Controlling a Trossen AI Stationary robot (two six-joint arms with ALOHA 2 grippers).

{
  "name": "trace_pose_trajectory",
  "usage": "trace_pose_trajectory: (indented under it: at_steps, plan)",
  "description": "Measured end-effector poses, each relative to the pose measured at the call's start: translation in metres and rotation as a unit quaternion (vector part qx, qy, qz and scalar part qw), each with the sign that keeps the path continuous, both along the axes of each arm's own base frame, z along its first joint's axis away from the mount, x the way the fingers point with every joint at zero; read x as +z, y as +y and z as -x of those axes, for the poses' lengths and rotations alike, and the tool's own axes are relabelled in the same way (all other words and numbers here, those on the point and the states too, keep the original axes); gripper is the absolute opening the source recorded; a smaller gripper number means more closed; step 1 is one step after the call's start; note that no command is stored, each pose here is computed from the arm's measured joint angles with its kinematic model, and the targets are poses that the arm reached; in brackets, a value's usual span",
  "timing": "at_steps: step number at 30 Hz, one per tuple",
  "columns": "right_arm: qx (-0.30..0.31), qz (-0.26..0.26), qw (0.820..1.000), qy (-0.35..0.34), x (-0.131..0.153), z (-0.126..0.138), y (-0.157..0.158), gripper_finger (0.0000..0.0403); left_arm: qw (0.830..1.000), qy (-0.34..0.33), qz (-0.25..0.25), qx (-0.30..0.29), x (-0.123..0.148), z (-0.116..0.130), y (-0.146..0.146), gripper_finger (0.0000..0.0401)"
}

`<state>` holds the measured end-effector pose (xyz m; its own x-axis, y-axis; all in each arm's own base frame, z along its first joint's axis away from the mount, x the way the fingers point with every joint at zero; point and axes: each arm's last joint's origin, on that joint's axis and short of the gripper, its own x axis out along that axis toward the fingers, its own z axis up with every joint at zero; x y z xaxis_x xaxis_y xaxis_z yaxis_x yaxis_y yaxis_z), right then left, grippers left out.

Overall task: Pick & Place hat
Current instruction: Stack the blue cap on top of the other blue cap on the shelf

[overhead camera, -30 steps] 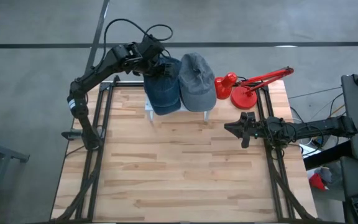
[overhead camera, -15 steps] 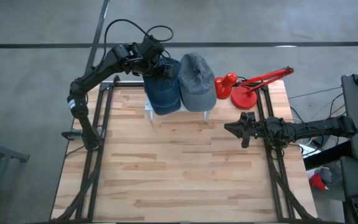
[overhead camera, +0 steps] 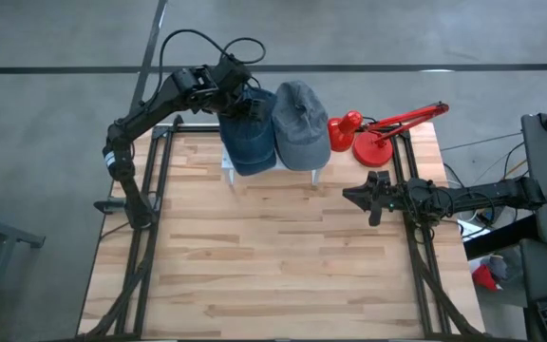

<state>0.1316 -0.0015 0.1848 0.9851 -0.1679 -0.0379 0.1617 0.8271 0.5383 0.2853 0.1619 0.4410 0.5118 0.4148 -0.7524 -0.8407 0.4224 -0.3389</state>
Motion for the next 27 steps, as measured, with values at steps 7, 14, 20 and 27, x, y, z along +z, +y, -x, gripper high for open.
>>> trace_pose_trajectory:
  at_steps: [7,14,20,27]
  plan:
    - [0.0,0.0,1.0,0.0,0.0,0.0,0.0,0.0068,1.0,0.004,-0.005,-0.007,-0.0001,0.0,0.0,0.0207]
    - [0.0,0.0,1.0,0.0,0.0,0.0,-0.0001,0.0068,1.0,-0.001,-0.011,-0.009,0.0009,-0.001,0.0006,0.0207]
    - [0.0,0.0,1.0,0.0,0.0,0.0,0.0,0.0068,1.0,-0.006,-0.009,0.011,0.001,-0.0009,0.0012,0.0207]
    - [0.0,0.0,1.0,0.0,0.0,0.0,0.0,0.0068,1.0,0.0,-0.027,0.013,0.0018,-0.001,0.0024,0.0207]
